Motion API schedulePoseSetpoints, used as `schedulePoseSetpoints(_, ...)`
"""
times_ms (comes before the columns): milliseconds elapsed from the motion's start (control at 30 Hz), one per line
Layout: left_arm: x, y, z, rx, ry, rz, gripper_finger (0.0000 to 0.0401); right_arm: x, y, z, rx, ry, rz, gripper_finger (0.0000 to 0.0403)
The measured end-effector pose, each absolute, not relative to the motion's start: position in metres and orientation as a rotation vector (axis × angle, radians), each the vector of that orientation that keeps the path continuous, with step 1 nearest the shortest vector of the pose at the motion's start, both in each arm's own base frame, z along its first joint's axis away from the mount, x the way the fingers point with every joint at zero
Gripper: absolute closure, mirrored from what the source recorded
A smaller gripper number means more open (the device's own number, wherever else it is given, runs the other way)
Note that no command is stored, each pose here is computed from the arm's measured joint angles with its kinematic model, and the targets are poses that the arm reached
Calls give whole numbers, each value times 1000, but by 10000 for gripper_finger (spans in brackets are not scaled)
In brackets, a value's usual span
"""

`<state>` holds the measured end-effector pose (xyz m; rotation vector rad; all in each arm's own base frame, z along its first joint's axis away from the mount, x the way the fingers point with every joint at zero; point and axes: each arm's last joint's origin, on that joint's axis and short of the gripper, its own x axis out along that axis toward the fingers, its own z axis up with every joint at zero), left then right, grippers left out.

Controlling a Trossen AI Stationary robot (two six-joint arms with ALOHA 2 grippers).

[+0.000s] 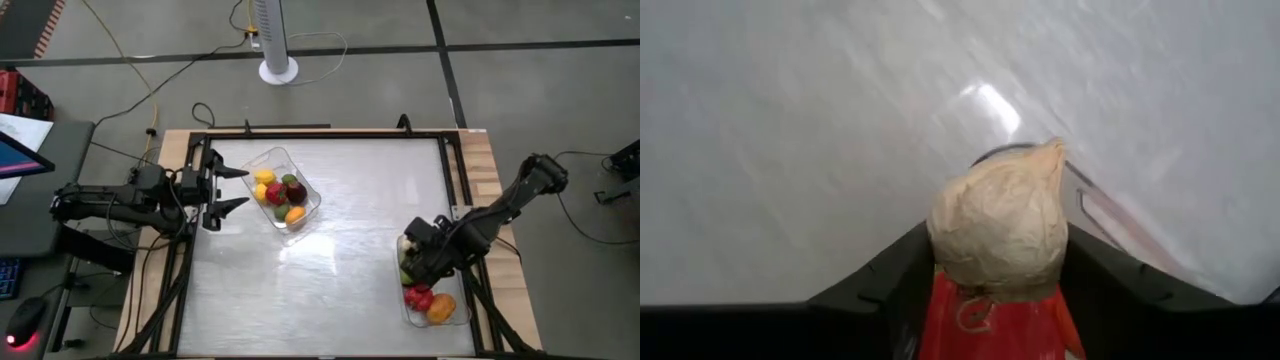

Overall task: Sort produce into baskets
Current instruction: Put the white garlic into the bottom transparent bin, then return to Home Position

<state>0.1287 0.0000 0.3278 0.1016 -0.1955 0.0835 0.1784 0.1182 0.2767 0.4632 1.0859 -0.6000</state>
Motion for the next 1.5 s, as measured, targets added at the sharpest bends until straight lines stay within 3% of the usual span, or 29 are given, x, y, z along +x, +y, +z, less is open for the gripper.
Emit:
schedulePoseSetpoints(233,129,-1,328,75,-195,57,123,179,119,276,500,1093,-615,122)
schedulePoseSetpoints(467,129,-1,327,77,-194,54,123,172,123,276,470,1107,-617,107)
schedulePoseSetpoints(633,129,-1,327,110,-191,54,123,166,121,278,297,907,-676,107)
schedulePoseSetpoints(833,127,-3,316,137,-274,-9,123,142,101,264,305,744,-694,108)
schedulePoseSetpoints(1233,85,8,288,161,-438,212,123,107,63,206,392,408,-457,112)
schedulePoseSetpoints(1500,67,8,266,120,-515,208,135,86,44,207,383,206,-375,113)
